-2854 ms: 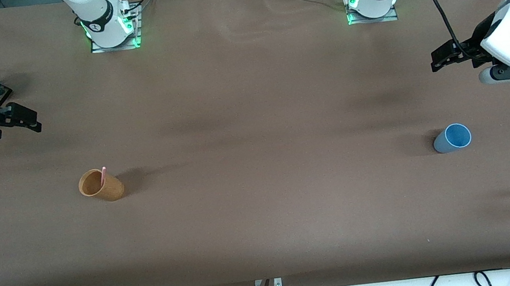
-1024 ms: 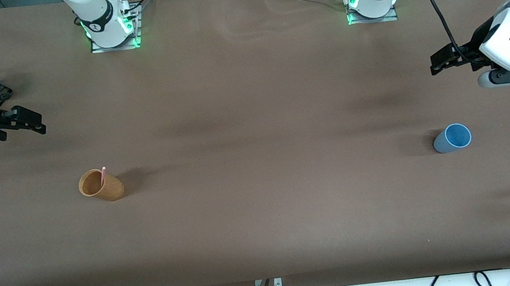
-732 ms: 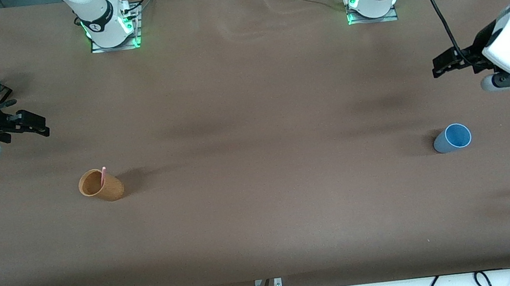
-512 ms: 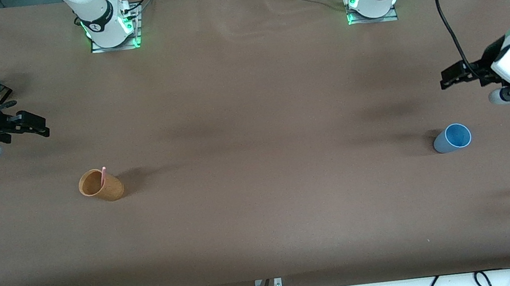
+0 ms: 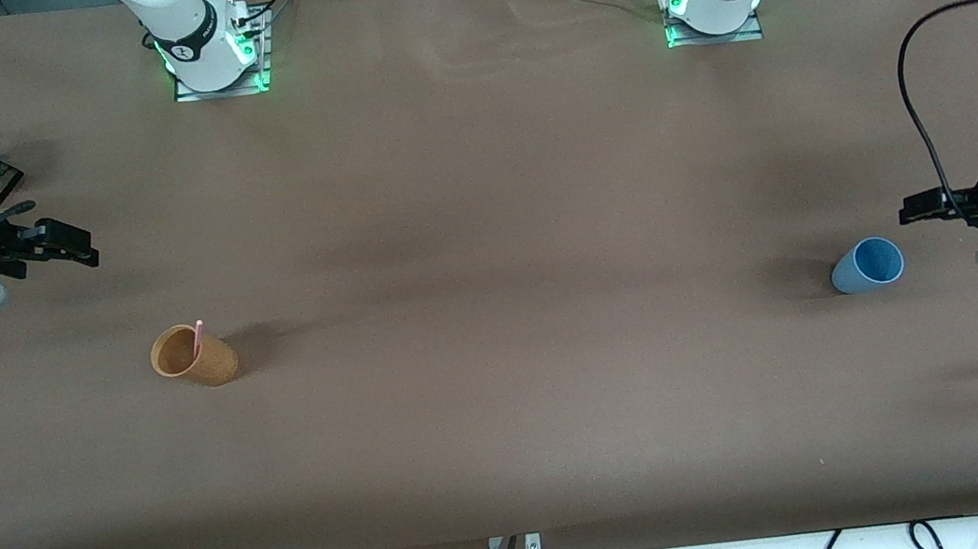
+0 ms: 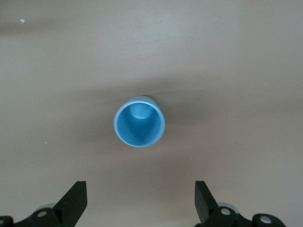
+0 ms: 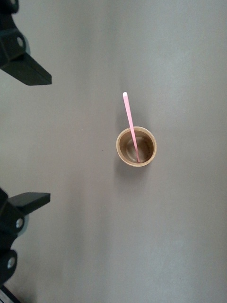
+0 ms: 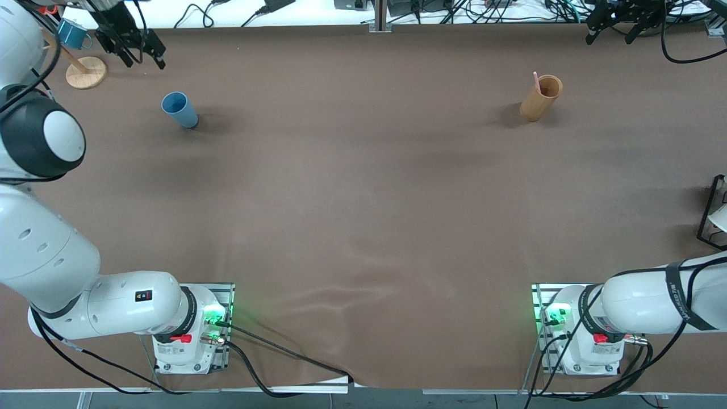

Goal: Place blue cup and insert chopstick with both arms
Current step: 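Reach the left gripper to the blue cup while the right gripper approaches the chopstick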

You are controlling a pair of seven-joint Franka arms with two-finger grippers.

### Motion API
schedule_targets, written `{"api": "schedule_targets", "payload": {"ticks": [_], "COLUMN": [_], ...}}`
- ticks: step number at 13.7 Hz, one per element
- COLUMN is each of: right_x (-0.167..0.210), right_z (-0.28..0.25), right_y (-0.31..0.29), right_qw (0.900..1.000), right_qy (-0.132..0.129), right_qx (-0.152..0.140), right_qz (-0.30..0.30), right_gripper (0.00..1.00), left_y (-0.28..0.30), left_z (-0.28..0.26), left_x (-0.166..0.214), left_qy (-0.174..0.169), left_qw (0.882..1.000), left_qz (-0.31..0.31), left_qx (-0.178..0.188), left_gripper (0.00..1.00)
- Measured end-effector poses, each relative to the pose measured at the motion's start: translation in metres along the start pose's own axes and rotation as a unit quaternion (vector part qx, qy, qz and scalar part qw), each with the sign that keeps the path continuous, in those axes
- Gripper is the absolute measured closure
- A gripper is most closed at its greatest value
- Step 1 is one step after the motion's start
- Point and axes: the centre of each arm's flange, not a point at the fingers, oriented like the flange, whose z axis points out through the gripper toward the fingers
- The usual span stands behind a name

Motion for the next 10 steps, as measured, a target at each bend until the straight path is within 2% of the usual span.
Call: {"api": "schedule_targets", "payload": {"ticks": [2,5,8,9,10], "right_x": [0.001,0.003,0.018,0.027,0.035], "right_z": [0.001,0.006,0.039,0.053,0.067], "right_y": [0.001,-0.001,-0.002,-0.002,-0.003], "right_qw": [1.000,0.993,0.970,0.958,0.941], "right_qy": [0.000,-0.004,-0.019,-0.018,-0.020], "right_qx": [0.001,0.002,-0.001,0.003,0.018], "right_qz": [0.017,0.118,0.243,0.287,0.338], "right_gripper": [0.00,0.00,0.01,0.02,0.02], "left_y": [-0.007,-0.026,-0.041,-0.043,-0.044], "left_z": [0.032,0.072,0.095,0.099,0.103], "left_x": [0.014,0.023,0.021,0.021,0.021], "left_qy": [-0.007,0.001,0.015,0.021,0.026], "left_qw": [1.000,1.000,1.000,1.000,0.999], "left_qz": [0.000,-0.007,0.000,0.007,0.016], "left_qx": [0.005,0.005,0.007,0.009,0.010], "left_gripper": [0.00,0.00,0.00,0.01,0.01]}}
